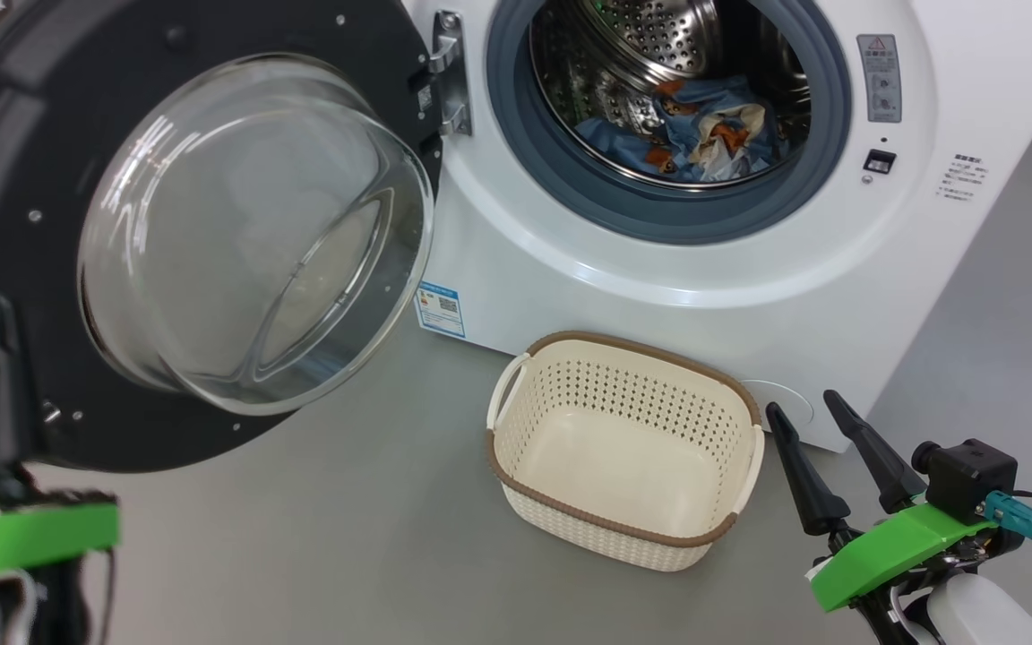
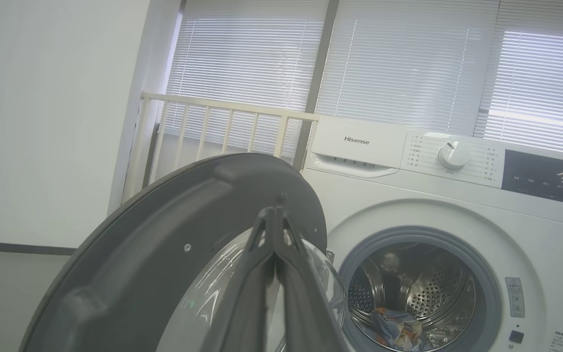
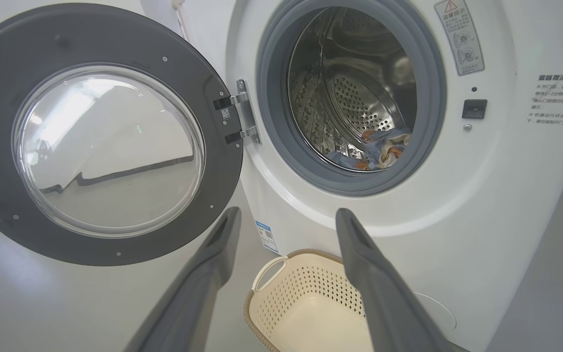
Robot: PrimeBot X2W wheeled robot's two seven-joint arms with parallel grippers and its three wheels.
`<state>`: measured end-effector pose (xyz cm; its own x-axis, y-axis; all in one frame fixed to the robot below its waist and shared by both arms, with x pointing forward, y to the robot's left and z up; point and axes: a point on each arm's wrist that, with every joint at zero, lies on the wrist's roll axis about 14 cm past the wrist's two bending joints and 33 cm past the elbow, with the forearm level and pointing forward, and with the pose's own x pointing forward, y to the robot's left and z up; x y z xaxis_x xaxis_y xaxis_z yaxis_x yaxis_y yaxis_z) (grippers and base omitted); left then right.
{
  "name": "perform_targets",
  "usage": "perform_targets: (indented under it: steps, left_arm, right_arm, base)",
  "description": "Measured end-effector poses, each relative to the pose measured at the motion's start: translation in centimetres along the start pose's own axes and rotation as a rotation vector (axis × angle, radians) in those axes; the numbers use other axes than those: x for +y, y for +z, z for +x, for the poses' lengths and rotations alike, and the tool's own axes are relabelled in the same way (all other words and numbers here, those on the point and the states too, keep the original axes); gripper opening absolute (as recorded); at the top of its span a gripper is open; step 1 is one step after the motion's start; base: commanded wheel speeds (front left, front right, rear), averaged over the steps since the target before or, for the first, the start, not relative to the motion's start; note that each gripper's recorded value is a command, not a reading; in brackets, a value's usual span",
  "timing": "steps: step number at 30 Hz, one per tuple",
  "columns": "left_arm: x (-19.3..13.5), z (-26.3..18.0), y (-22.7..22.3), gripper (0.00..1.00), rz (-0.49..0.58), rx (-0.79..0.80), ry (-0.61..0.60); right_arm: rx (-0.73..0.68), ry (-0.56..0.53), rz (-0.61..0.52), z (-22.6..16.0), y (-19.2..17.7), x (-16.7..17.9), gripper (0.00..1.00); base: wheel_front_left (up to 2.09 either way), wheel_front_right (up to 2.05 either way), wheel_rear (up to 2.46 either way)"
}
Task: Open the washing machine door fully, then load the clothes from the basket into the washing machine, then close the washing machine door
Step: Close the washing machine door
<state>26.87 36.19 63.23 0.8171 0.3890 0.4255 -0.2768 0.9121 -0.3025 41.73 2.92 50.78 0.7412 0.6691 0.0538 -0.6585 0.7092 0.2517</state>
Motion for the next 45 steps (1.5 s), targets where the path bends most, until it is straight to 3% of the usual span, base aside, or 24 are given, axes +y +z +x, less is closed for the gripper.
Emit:
perform_targets:
  steps: [6,10,20,26,37,45]
  left_arm:
    - [1.0,4.2,5.1,0.00,-0.203,-0.165,0.007]
    - [4.2,6.2,6.8,0.00,-0.354,-0.225,0.094]
    - [13.7,7.3,2.1,0.00,-0.697,-0.156,0.420]
    - [17.3,7.0,-1.0,0.00,-0.892,-0.147,0.586]
    - [18.6,6.2,-6.2,0.00,-0.948,-0.037,0.727]
    - [18.5,5.7,-8.0,0.00,-0.975,0.050,0.745]
  right_arm:
    - [0.010,-0.038,-0.011,-0.9,-0.2,-1.7,1.00]
    - [0.014,-0.065,-0.014,-1.5,-0.3,-2.8,1.00]
    - [0.020,-0.124,-0.043,-2.4,-0.2,-6.0,1.00]
    - [0.036,-0.155,-0.068,-3.1,-0.4,-8.0,1.00]
    - [0.064,-0.198,-0.088,-4.2,-0.9,-10.4,1.00]
    - [0.076,-0.214,-0.091,-4.6,-1.2,-11.2,1.00]
  base:
    - [0.00,0.00,0.00]
    - [0.00,0.00,0.00]
    - [0.00,0.00,0.00]
    - [0.00,0.00,0.00]
    - [0.00,0.00,0.00]
    - [0.00,0.00,0.00]
